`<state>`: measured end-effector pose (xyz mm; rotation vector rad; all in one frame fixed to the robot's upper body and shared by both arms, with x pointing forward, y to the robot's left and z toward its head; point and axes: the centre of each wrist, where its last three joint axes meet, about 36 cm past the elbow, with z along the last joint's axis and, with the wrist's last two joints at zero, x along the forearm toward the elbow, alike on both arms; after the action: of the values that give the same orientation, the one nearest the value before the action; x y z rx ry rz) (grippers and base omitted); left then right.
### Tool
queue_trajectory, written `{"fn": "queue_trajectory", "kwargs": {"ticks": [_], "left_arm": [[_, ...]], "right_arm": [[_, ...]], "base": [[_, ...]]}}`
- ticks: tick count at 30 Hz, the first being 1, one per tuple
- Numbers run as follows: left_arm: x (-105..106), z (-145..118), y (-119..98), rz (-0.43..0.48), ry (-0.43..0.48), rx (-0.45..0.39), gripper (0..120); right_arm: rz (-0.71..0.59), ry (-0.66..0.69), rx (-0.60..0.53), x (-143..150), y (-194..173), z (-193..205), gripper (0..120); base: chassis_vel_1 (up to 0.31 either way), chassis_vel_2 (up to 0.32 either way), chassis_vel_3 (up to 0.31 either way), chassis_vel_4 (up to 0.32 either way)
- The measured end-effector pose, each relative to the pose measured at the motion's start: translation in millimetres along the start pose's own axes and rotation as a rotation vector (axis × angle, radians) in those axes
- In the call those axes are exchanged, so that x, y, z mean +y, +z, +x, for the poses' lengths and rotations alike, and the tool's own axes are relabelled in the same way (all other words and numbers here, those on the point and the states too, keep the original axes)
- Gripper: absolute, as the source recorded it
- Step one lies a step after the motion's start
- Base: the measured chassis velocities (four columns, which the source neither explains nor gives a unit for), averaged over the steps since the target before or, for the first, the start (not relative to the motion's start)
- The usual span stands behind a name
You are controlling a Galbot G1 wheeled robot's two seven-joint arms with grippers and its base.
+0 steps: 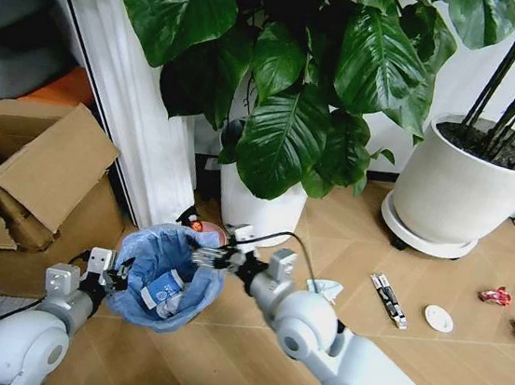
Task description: Pick up the trash bin and place the garbage on the floor into it.
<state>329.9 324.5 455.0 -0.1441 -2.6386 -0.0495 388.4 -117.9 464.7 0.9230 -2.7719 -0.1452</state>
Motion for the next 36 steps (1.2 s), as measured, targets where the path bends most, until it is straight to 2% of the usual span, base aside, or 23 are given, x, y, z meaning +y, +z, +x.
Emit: {"fn": "queue_trajectory", "kwargs": {"ticks": [6,19,27,36], "left_arm": [[-1,0,1,0.003,-0.003,-0.004,0],[-4,0,4,0.004,-0.001,-0.013,0],[-7,4,6,-0.004,0.005,-0.017,0],[-8,8,5,-0.009,0.010,-0.024,0]], "right_arm": [[0.103,0.140,-0.009,-43,15,35,100],[0.126,0.336,0.073,-88,61,88,100],[0.115,0.362,0.079,-96,67,85,100],[0.102,0.360,0.094,-92,77,84,100]], "base": [[0.000,0.000,0.000,0.000],[0.000,0.000,0.000,0.000],[0.000,0.000,0.000,0.000],[-0.067,-0.075,0.069,0.073]]}}
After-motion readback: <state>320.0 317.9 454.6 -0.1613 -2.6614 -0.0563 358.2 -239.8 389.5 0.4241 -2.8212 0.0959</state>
